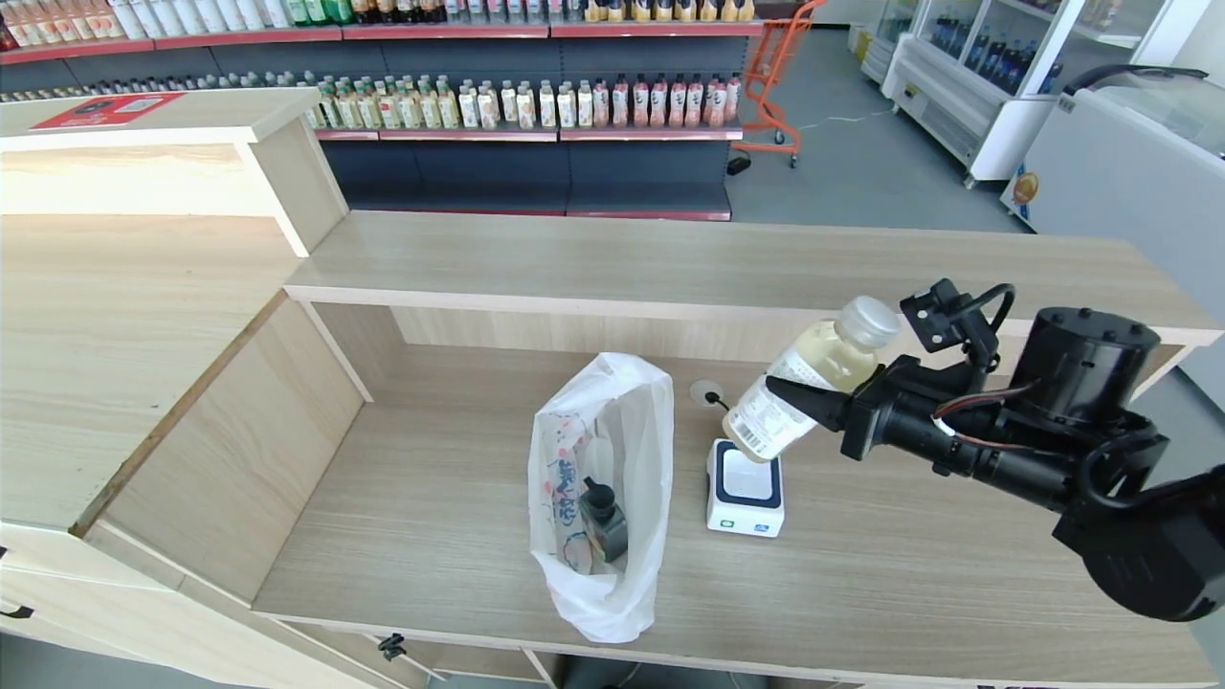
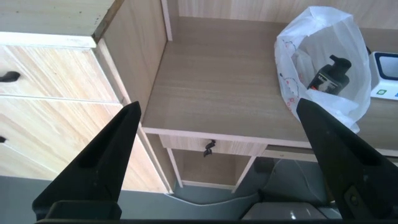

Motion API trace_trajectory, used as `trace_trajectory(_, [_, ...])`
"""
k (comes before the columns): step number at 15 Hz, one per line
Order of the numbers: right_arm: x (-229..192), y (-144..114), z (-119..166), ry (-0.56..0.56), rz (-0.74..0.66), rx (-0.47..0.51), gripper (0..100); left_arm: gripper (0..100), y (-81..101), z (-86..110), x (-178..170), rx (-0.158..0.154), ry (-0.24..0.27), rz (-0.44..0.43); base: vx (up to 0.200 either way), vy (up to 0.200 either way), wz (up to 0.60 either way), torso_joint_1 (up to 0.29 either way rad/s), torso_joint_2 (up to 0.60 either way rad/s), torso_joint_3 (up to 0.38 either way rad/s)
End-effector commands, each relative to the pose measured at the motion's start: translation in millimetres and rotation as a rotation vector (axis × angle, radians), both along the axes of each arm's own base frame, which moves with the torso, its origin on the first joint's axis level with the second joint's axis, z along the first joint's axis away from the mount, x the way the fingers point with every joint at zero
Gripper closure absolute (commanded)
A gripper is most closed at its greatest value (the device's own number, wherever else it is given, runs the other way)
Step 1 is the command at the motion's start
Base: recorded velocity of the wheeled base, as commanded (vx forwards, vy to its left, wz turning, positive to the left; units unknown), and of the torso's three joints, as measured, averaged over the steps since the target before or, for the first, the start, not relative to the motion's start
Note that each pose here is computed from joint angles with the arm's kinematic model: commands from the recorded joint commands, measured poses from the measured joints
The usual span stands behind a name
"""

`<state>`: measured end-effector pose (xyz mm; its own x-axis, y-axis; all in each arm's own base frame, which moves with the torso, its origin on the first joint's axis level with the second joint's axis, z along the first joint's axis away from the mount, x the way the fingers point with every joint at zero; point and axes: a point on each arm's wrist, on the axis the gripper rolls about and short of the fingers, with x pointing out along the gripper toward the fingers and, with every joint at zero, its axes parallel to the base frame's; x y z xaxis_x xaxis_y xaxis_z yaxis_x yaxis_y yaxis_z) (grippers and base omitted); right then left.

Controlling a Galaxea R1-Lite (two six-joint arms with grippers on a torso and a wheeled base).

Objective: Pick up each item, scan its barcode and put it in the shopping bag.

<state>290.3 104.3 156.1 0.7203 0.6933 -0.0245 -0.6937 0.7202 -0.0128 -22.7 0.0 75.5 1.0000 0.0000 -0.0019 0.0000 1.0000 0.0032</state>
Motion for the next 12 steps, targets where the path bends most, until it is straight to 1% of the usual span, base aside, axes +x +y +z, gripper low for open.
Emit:
trace_trajectory(1, [26, 21, -27, 0.062, -0.010, -0.026, 100, 0, 0.0, 0.0, 0, 0.000, 0.000, 0.000, 0.000, 0.000, 0.00, 0.000, 0.00, 0.000])
trace_trajectory(2, [40, 27, -43, 0.092, -0.019, -0.038, 100, 0, 0.0, -0.2, 0, 0.000, 0.001, 0.000, 0.000, 0.000, 0.00, 0.000, 0.00, 0.000])
trace_trajectory(4, [57, 37, -59, 0.113, -0.013, -0.047, 100, 0, 0.0, 0.0, 0, 0.000, 0.000, 0.000, 0.000, 0.000, 0.00, 0.000, 0.00, 0.000])
trace_trajectory(5, [64, 54, -66, 0.138, 0.013, -0.060, 100, 0, 0.0, 0.0, 0, 0.000, 0.000, 0.000, 0.000, 0.000, 0.00, 0.000, 0.00, 0.000])
trace_trajectory(6, [76, 64, -74, 0.147, 0.019, -0.080, 100, 0, 0.0, 0.0, 0, 0.000, 0.000, 0.000, 0.000, 0.000, 0.00, 0.000, 0.00, 0.000])
trace_trajectory(7, [92, 75, -80, 0.121, 0.018, -0.099, 100, 0, 0.0, 0.0, 0, 0.000, 0.000, 0.000, 0.000, 0.000, 0.00, 0.000, 0.00, 0.000])
trace_trajectory(8, [104, 84, -86, 0.121, 0.015, -0.108, 100, 0, 0.0, 0.0, 0, 0.000, 0.000, 0.000, 0.000, 0.000, 0.00, 0.000, 0.00, 0.000])
trace_trajectory(10, [113, 99, -91, 0.113, 0.037, -0.123, 100, 0, 0.0, 0.0, 0, 0.000, 0.000, 0.000, 0.000, 0.000, 0.00, 0.000, 0.00, 0.000])
trace_trajectory(12, [121, 121, -97, 0.075, 0.074, -0.122, 100, 0, 0.0, 0.0, 0, 0.000, 0.000, -0.002, 0.000, 0.000, 0.00, 0.000, 0.00, 0.000])
